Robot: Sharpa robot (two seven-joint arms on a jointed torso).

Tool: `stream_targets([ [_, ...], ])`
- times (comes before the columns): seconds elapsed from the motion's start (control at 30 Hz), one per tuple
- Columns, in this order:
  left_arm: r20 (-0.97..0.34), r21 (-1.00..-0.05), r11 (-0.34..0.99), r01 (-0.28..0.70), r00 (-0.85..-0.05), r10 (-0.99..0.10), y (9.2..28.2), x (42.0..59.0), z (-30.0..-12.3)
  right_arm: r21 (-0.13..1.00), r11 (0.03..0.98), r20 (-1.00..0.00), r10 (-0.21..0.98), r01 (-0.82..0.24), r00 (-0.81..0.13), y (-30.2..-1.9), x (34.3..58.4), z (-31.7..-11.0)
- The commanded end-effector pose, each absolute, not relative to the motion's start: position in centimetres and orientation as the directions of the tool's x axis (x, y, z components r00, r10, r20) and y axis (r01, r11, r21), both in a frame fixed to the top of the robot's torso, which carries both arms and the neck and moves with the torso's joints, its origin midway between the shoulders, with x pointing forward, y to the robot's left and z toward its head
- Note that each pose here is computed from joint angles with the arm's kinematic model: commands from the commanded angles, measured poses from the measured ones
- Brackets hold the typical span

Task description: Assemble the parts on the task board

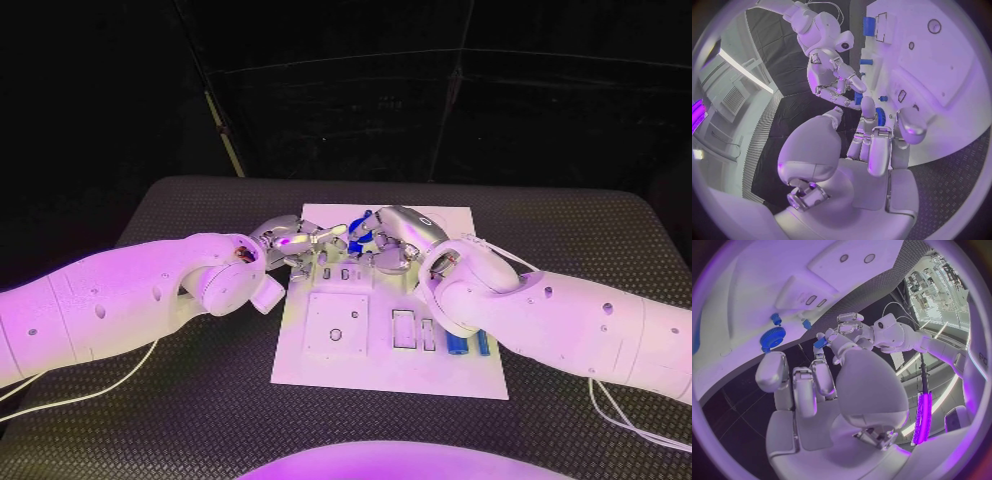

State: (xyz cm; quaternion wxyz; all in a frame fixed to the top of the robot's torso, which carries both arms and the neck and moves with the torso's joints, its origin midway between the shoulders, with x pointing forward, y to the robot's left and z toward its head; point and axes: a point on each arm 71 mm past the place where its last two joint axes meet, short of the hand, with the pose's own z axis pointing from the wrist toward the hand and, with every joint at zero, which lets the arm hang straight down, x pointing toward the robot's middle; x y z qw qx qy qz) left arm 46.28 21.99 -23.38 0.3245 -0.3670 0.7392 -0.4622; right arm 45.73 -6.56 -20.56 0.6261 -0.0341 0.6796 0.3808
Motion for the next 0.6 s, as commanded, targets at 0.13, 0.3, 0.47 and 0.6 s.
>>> stream_targets([
  [0.13,-0.127,-0.928,0.288,-0.238,-0.524,-0.842,21.8,46.31,-23.25,0.483,0.692,-0.869,0.456,-0.536,-0.194,-6.5,45.63,-20.19],
  [0.3,-0.125,-0.926,0.29,-0.242,-0.529,-0.839,21.73,46.28,-23.29,0.484,0.692,-0.868,0.46,-0.535,-0.19,-6.56,45.66,-20.18],
  [0.47,-0.121,-0.927,0.289,-0.24,-0.536,-0.835,21.49,46.2,-23.26,0.483,0.694,-0.869,0.456,-0.534,-0.193,-6.51,45.69,-20.23],
  [0.6,-0.12,-0.928,0.287,-0.238,-0.539,-0.834,21.41,46.12,-23.2,0.482,0.694,-0.87,0.451,-0.534,-0.199,-6.37,45.7,-20.29],
])
